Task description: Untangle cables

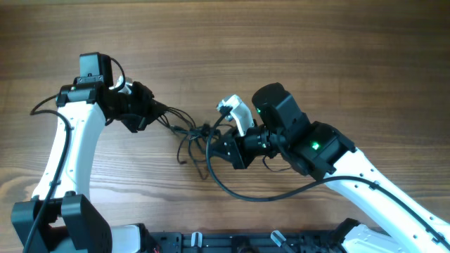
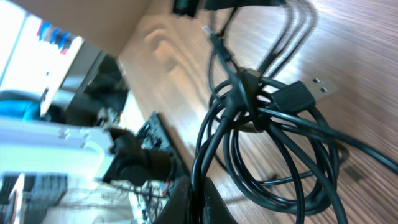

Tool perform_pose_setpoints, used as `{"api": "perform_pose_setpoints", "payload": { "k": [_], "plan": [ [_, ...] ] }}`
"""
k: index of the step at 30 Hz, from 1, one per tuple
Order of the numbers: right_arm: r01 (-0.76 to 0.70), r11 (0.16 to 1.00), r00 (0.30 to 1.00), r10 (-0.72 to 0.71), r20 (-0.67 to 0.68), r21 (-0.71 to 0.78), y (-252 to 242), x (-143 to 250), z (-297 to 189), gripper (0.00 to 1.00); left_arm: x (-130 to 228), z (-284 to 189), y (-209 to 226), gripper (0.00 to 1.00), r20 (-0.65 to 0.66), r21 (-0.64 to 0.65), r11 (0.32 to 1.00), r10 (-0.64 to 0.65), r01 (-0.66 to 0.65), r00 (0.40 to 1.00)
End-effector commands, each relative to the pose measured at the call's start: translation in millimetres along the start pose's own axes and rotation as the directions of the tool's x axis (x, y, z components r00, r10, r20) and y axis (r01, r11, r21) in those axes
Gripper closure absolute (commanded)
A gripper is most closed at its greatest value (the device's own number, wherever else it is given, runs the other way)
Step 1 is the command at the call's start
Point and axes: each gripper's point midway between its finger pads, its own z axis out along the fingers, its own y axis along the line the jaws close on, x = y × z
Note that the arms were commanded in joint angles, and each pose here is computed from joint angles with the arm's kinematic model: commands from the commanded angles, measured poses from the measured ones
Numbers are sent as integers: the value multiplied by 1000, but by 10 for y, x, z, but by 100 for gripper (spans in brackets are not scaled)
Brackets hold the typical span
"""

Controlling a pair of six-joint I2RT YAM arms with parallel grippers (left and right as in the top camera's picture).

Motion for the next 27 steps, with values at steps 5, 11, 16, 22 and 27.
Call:
{"api": "perform_pose_setpoints", "payload": {
  "k": [5, 11, 16, 22, 27],
  "plan": [
    [212, 926, 975, -223, 0, -313, 566, 91, -142, 96, -58, 1, 19, 91, 24, -11, 1000, -7, 7, 1000],
    [-25, 1000, 998, 24, 52, 19, 6, -116, -59, 95, -17, 1, -30, 91, -1, 16, 1000, 3, -3, 1000],
    [-243, 929, 962, 195, 190, 279, -509, -215, -157, 40, -39, 1, 21, 92, 15, -10, 1000, -2, 3, 1000],
    [-352, 827, 934, 283, 217, 438, -827, -15, -276, 11, -42, 1, 18, 92, 16, -9, 1000, -2, 2, 1000],
    [-370, 804, 929, 307, 207, 465, -881, 61, -289, 5, -1, 2, -19, 92, -7, 13, 1000, -10, 10, 1000]
  ]
}}
